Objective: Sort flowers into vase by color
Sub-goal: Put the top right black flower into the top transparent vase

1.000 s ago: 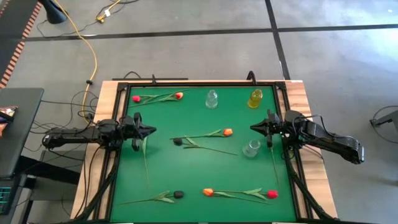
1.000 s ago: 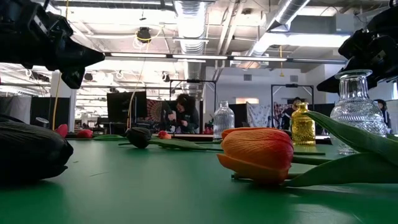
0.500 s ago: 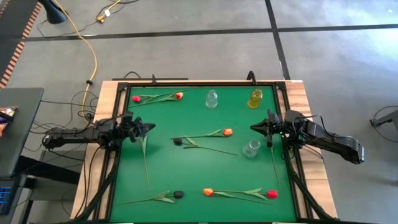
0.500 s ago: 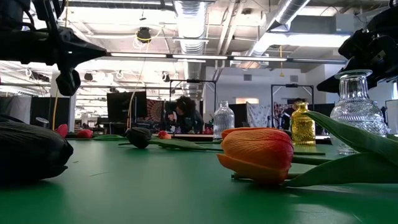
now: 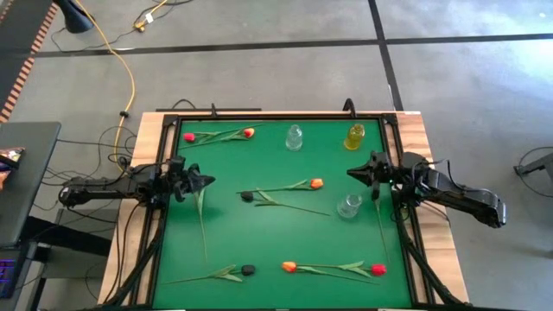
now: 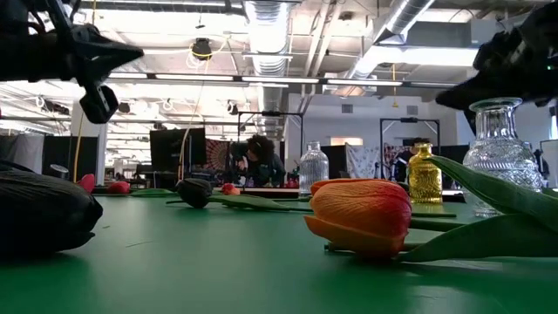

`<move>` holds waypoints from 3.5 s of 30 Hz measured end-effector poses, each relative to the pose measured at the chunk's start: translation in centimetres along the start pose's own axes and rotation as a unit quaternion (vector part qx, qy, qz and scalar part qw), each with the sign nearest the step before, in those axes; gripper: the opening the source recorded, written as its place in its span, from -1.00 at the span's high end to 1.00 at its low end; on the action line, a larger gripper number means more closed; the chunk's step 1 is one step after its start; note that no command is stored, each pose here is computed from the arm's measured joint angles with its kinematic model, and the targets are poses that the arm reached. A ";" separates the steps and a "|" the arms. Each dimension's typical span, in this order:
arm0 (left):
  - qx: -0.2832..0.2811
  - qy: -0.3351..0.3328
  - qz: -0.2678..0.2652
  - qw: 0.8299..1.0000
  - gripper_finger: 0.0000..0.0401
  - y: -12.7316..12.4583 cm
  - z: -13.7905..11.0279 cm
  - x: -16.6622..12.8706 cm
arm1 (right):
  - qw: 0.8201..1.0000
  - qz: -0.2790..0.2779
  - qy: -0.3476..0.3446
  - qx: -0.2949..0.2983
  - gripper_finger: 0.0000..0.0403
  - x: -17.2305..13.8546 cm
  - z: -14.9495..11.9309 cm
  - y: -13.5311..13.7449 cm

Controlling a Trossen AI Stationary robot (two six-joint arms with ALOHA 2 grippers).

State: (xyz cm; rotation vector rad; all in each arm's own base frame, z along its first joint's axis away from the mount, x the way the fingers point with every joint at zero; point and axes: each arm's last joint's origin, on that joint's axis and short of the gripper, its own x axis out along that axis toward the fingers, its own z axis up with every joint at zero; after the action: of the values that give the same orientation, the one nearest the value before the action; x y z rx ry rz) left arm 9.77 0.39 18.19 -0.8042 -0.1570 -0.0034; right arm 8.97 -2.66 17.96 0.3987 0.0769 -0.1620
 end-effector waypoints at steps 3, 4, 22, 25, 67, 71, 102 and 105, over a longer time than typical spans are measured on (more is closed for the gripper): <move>-0.014 0.006 -0.007 1.000 1.00 -0.1 0.0 0.0 | 0.999 0.018 -0.031 0.000 0.74 0.0 0.6 0.4; -0.014 0.008 -0.006 1.000 1.00 -0.1 0.0 0.0 | 0.999 0.025 -0.041 -0.003 0.74 0.0 0.8 0.5; 0.185 0.063 0.054 0.979 1.00 -8.2 7.9 1.0 | 0.996 0.072 -0.008 -0.054 0.84 2.6 7.7 4.5; 0.218 0.078 0.060 0.971 1.00 -9.3 8.9 2.2 | 0.995 0.074 0.015 -0.068 0.82 4.3 9.5 5.5; 0.326 0.197 0.095 0.920 1.00 -9.0 8.3 9.4 | 0.803 -0.401 0.392 0.203 0.78 5.6 13.8 7.5; 0.326 0.196 0.095 0.920 1.00 -9.0 8.3 9.4 | 0.797 -0.411 0.382 0.223 0.79 5.3 12.2 6.6; 0.332 0.184 0.118 0.918 1.00 -8.9 8.4 9.4 | 0.640 -0.546 0.446 0.306 0.29 5.6 3.4 1.6; 0.332 0.184 0.118 0.917 1.00 -8.9 8.4 9.4 | 0.634 -0.550 0.448 0.308 0.13 5.4 3.0 1.3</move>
State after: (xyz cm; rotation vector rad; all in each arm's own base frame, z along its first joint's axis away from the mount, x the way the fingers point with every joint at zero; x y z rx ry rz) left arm 17.30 0.78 31.63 -0.1259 0.2903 0.1207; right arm 14.67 -3.46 20.63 1.0689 1.3210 -1.2366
